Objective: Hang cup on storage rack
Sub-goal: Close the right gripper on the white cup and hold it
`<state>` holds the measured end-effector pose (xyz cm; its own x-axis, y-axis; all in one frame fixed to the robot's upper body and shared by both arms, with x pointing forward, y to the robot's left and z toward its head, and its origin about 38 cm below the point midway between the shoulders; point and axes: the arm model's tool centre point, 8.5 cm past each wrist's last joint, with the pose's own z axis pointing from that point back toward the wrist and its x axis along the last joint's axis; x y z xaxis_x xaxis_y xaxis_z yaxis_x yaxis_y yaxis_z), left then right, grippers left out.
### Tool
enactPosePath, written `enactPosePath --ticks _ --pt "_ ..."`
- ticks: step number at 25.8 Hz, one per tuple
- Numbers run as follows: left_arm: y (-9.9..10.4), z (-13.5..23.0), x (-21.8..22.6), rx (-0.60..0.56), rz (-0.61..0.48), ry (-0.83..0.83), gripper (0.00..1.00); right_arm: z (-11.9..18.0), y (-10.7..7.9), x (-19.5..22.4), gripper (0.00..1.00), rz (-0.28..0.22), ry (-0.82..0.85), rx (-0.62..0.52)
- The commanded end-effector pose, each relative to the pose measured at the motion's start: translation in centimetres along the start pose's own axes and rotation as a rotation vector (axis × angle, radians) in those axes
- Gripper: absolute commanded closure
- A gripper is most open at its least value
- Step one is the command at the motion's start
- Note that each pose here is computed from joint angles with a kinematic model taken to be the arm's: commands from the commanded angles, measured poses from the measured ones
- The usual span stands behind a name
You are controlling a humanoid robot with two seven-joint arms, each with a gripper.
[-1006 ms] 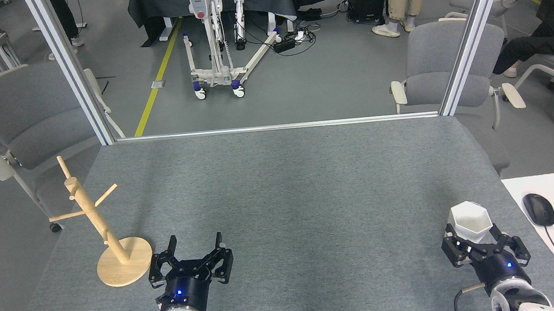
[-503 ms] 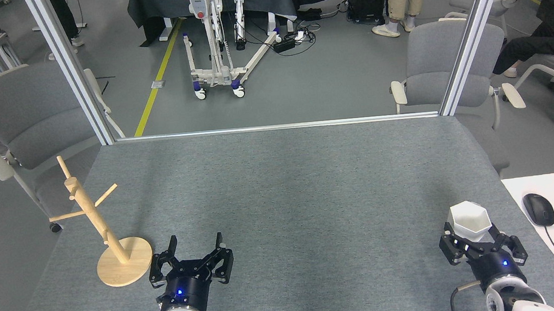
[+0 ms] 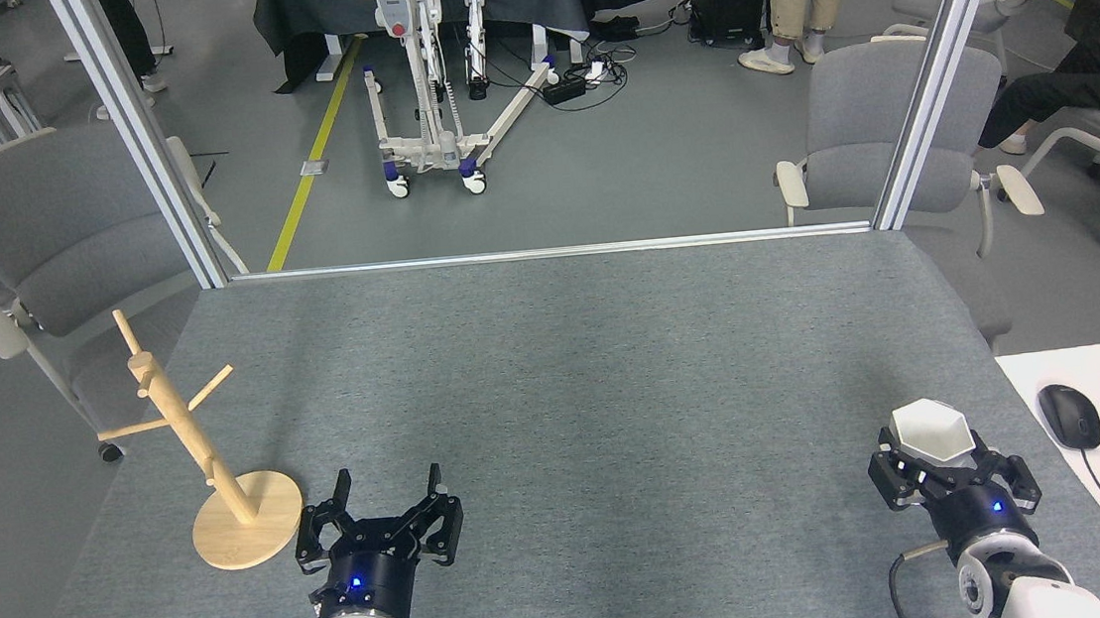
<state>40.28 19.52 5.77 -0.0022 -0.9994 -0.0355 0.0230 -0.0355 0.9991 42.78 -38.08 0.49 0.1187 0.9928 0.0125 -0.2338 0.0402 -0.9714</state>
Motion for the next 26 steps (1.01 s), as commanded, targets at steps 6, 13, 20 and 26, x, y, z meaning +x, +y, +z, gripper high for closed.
enactPosePath --ticks 6,13,20,26 --pt "0.0 0.0 -0.1 0.001 -0.003 0.000 0.00 -0.8 -0.2 -0.1 0.00 -0.008 0.002 0.013" --pt "0.1 0.1 -0.2 0.004 -0.003 0.001 0.00 -1.0 -0.3 -0.2 0.00 0.000 0.003 0.016" --pt "0.2 0.0 -0.2 0.007 -0.003 0.002 0.01 -0.9 -0.1 -0.5 0.00 0.002 0.007 0.024" --pt "0.3 0.0 -0.2 0.009 -0.002 0.002 0.00 -1.3 -0.2 -0.6 0.00 -0.004 0.008 0.032"
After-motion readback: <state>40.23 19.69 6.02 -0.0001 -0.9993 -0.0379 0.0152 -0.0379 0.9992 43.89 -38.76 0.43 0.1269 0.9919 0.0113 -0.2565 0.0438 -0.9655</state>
